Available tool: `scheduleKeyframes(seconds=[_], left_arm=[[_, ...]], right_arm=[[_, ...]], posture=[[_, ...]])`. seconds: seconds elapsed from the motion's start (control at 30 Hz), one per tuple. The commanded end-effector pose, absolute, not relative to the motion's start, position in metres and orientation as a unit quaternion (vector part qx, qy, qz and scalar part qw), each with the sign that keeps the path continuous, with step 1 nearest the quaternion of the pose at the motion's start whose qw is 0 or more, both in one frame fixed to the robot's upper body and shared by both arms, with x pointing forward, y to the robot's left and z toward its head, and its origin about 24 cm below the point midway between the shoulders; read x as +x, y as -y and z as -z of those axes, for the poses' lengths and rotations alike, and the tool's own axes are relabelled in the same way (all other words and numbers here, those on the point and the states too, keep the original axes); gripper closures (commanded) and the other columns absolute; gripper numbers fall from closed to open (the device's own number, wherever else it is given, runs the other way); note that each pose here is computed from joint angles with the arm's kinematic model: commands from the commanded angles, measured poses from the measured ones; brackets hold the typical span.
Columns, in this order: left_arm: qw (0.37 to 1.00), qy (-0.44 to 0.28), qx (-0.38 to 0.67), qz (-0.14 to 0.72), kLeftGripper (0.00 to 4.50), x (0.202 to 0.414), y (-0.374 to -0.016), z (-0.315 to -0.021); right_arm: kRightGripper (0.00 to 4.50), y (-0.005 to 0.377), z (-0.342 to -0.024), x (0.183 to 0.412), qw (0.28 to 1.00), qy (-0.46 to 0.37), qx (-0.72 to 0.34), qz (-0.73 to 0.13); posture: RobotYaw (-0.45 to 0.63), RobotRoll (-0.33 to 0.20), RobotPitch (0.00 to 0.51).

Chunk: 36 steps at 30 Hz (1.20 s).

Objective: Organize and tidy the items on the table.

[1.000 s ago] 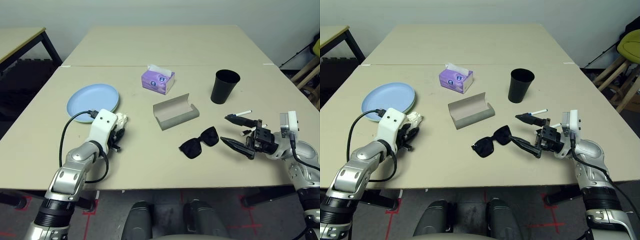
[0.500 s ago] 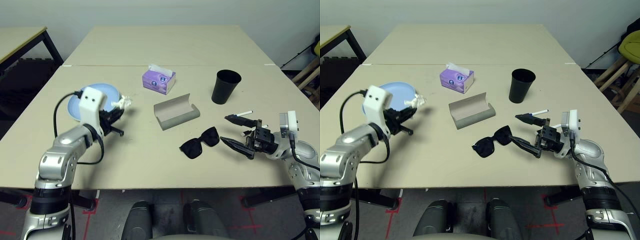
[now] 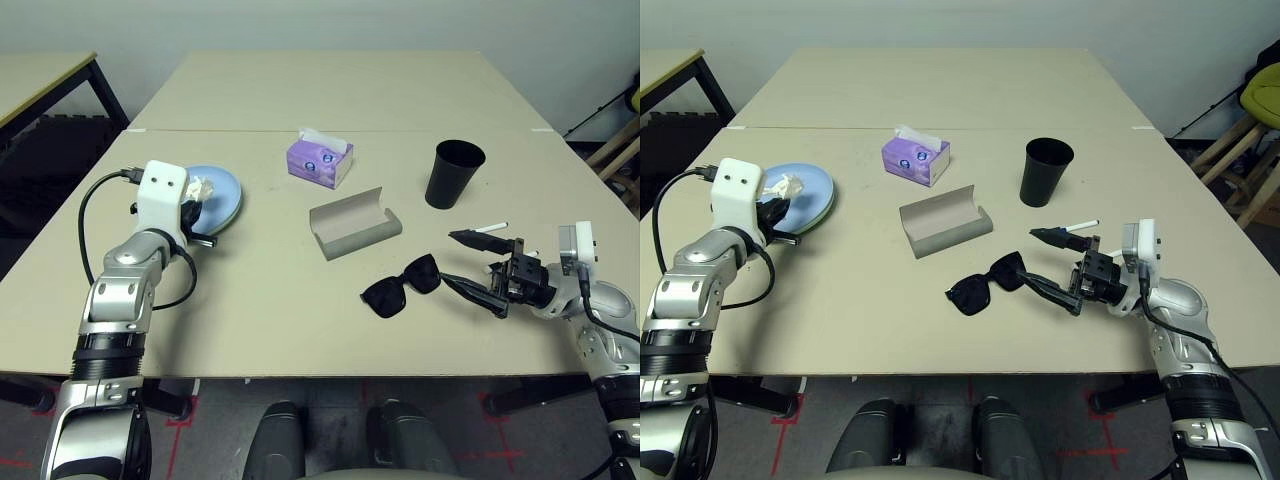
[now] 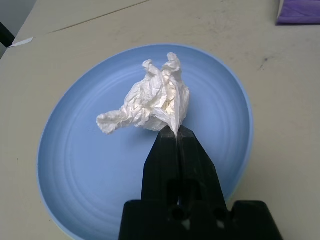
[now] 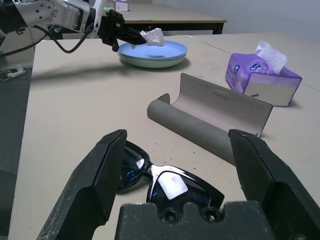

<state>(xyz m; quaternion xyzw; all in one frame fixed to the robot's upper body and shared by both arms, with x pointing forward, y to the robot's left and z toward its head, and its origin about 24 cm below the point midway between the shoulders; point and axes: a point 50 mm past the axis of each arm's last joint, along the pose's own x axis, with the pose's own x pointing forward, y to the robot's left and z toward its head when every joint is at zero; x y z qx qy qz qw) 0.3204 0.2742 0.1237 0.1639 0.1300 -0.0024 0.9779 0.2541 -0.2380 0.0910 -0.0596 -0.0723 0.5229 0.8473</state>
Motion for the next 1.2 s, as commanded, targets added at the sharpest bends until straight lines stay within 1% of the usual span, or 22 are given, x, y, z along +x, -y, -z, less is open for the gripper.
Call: scheduleKeyframes(seconds=[0.03, 0.23, 0.3, 0.33, 0.4, 0.47, 0.53, 0.7, 0.83, 1.03, 1.2], left_arm=[[0.978, -0.13, 0.161, 0.0, 3.42, 0.325, -0.273, -0.122], [0.979, -0.128, 0.158, -0.007, 1.03, 0.326, -0.278, -0.122], [0.982, -0.119, 0.145, 0.0, 0.31, 0.325, -0.278, -0.126], [0.986, -0.108, 0.124, 0.015, 0.02, 0.323, -0.277, -0.13], [0.99, -0.093, 0.094, 0.042, 0.02, 0.319, -0.273, -0.136], [0.99, -0.08, 0.077, 0.092, 0.02, 0.312, -0.266, -0.143], [0.986, -0.066, 0.076, 0.133, 0.02, 0.304, -0.261, -0.148], [0.977, -0.065, 0.051, 0.195, 0.02, 0.292, -0.254, -0.156], [0.962, -0.05, 0.056, 0.263, 0.02, 0.275, -0.248, -0.16], [0.952, -0.013, 0.065, 0.3, 0.02, 0.26, -0.248, -0.159], [0.932, 0.01, 0.082, 0.353, 0.02, 0.245, -0.245, -0.155]], right_arm=[[0.0, 0.239, -0.094, 0.253, 0.848, 0.076, -0.064, -0.52], [0.0, 0.238, -0.095, 0.253, 0.848, 0.076, -0.067, -0.521], [0.0, 0.238, -0.095, 0.254, 0.847, 0.076, -0.067, -0.521], [0.0, 0.238, -0.095, 0.255, 0.847, 0.076, -0.068, -0.522], [0.0, 0.239, -0.095, 0.255, 0.847, 0.076, -0.068, -0.522], [0.0, 0.239, -0.095, 0.255, 0.847, 0.074, -0.07, -0.523], [0.0, 0.239, -0.095, 0.256, 0.846, 0.071, -0.07, -0.524], [0.0, 0.238, -0.097, 0.261, 0.844, 0.071, -0.072, -0.527], [0.0, 0.239, -0.099, 0.264, 0.843, 0.072, -0.075, -0.527], [0.0, 0.241, -0.1, 0.265, 0.843, 0.071, -0.079, -0.527], [0.0, 0.242, -0.101, 0.267, 0.842, 0.071, -0.082, -0.528]], posture=[[0.07, 0.0, 0.05], [0.07, 0.0, 0.05], [0.07, 0.0, 0.045], [0.07, 0.0, 0.045], [0.07, 0.0, 0.044], [0.08, 0.0, 0.042], [0.08, 0.0, 0.042], [0.09, 0.0, 0.038], [0.1, 0.0, 0.035], [0.1, 0.0, 0.033], [0.1, 0.0, 0.033]])
